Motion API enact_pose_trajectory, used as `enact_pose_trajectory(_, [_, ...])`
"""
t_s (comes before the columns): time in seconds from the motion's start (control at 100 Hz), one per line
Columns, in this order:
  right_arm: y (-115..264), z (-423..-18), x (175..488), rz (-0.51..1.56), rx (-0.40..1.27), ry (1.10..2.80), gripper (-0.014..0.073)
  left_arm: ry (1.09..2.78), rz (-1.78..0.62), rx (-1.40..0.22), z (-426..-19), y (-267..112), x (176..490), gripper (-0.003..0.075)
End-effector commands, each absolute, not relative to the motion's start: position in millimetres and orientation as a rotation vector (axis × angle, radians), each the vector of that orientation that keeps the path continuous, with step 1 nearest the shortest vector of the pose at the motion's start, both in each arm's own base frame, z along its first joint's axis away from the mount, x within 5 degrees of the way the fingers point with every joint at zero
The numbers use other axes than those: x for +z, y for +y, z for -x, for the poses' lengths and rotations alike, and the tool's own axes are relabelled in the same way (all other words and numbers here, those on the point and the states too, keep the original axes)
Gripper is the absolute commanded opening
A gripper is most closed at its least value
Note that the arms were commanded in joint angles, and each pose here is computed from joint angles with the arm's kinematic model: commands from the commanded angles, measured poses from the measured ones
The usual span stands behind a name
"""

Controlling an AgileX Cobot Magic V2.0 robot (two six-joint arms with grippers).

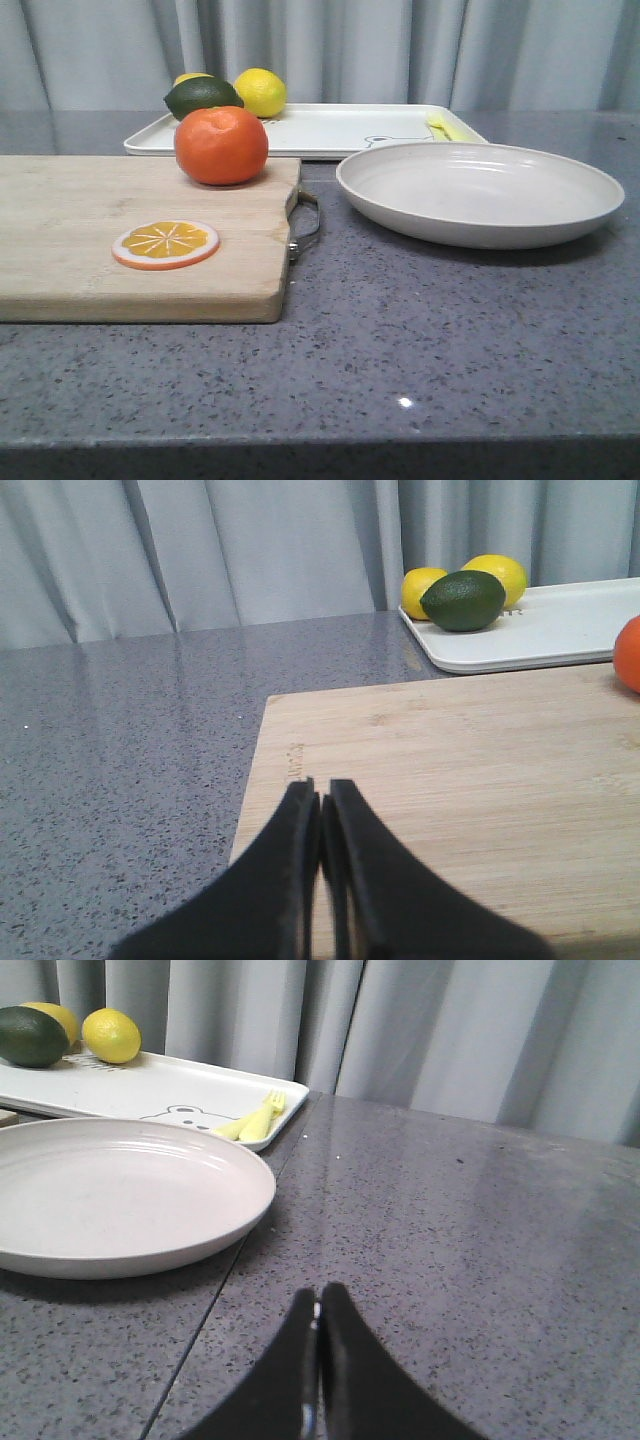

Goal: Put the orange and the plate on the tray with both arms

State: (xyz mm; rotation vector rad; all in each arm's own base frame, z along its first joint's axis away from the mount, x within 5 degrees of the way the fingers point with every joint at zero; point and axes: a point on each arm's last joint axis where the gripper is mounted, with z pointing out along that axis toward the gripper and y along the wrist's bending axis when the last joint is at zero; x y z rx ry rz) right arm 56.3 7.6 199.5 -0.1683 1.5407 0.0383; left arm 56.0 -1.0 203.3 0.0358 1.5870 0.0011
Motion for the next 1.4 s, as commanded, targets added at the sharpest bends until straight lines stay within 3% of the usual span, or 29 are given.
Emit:
enact_pose_trajectory(0.0, [7.0,-53.7,215.4,0.162,0.026,1.423,-0.0101,1.48,-0.02,-0.014,-53.6,-1.2,209.8,-0.002])
enact_pose_trajectory(0.93, [7.0,-53.4,217.5,0.16,0.026,1.401,-0.0101,1.452,0.012,-0.053,-53.1,-1.3,213.4,-0.002])
enact_pose_trajectory(1.02, [6.9,-53.3,218.1,0.16,0.026,1.399,-0.0101,1.371,0.098,-0.146,-51.5,-0.5,222.7,-0.002])
enact_pose_trajectory(1.14, [6.7,-51.8,225.4,0.158,0.026,1.384,-0.0101,1.318,0.098,-0.156,-47.1,-0.5,240.9,-0.002])
enact_pose_trajectory(1.39, [6.5,-39.7,272.5,0.112,0.108,1.421,-0.0101,1.423,0.1,-0.218,-34.1,-4.2,291.7,-0.002])
